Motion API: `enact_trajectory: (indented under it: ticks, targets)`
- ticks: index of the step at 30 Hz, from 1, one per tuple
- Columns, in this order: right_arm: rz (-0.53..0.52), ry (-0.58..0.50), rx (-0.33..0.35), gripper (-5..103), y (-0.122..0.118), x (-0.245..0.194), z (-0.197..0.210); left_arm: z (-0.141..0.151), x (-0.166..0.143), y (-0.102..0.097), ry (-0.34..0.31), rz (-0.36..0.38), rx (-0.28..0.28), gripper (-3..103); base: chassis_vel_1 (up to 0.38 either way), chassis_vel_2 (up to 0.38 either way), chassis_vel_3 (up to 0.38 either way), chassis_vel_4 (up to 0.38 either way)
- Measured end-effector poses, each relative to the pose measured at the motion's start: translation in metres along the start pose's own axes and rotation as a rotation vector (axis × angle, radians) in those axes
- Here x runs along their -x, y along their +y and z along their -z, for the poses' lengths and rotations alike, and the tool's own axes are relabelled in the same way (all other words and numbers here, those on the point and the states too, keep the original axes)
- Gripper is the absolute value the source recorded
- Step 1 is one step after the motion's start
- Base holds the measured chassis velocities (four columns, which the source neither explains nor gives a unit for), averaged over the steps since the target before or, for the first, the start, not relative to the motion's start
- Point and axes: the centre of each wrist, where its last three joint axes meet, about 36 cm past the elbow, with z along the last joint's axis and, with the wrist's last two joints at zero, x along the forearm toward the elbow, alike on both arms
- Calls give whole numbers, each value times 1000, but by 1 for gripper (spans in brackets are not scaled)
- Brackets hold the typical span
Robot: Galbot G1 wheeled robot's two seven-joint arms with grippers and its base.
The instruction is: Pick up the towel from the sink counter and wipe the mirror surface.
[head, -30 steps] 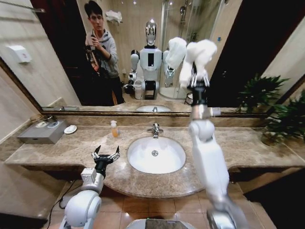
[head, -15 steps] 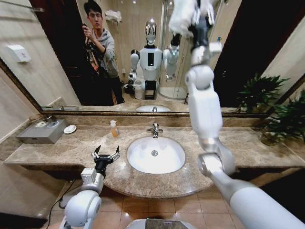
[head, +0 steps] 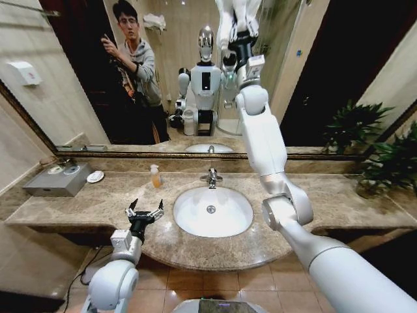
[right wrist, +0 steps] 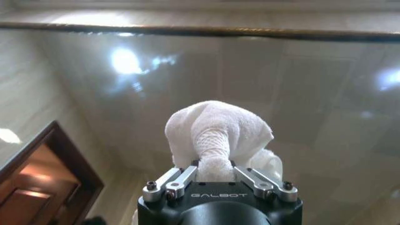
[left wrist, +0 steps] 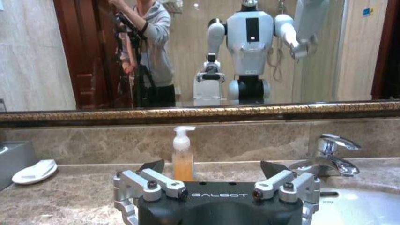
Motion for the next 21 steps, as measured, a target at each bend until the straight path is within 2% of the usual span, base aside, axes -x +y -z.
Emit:
enact_trajectory:
  ticks: [2, 4, 5, 6, 8, 11, 14, 21]
  targets:
    - [25, 4, -5, 13, 8, -3, -3, 0, 0, 0, 0, 0, 0, 100, 0, 0, 0, 0]
    - [125, 7, -4, 13, 36, -17, -7, 0, 0, 0, 0, 0, 0, 100, 0, 0, 0, 0]
    - [156, 7, 3, 13, 42, -21, -8, 0, 0, 0, 0, 0, 0, 100, 0, 0, 0, 0]
    - [156, 7, 3, 13, 42, -21, -8, 0, 0, 0, 0, 0, 0, 100, 0, 0, 0, 0]
    - [225, 8, 19, 13, 53, -34, -16, 0, 0, 0, 0, 0, 0, 100, 0, 0, 0, 0]
    - [247, 19, 26, 13, 57, -42, -22, 0, 0, 0, 0, 0, 0, 100, 0, 0, 0, 0]
    - [231, 34, 29, 13, 53, -45, -29, 0, 0, 0, 0, 0, 0, 100, 0, 0, 0, 0]
    - [70, 23, 53, 13, 30, -48, -25, 0, 0, 0, 0, 0, 0, 100, 0, 0, 0, 0]
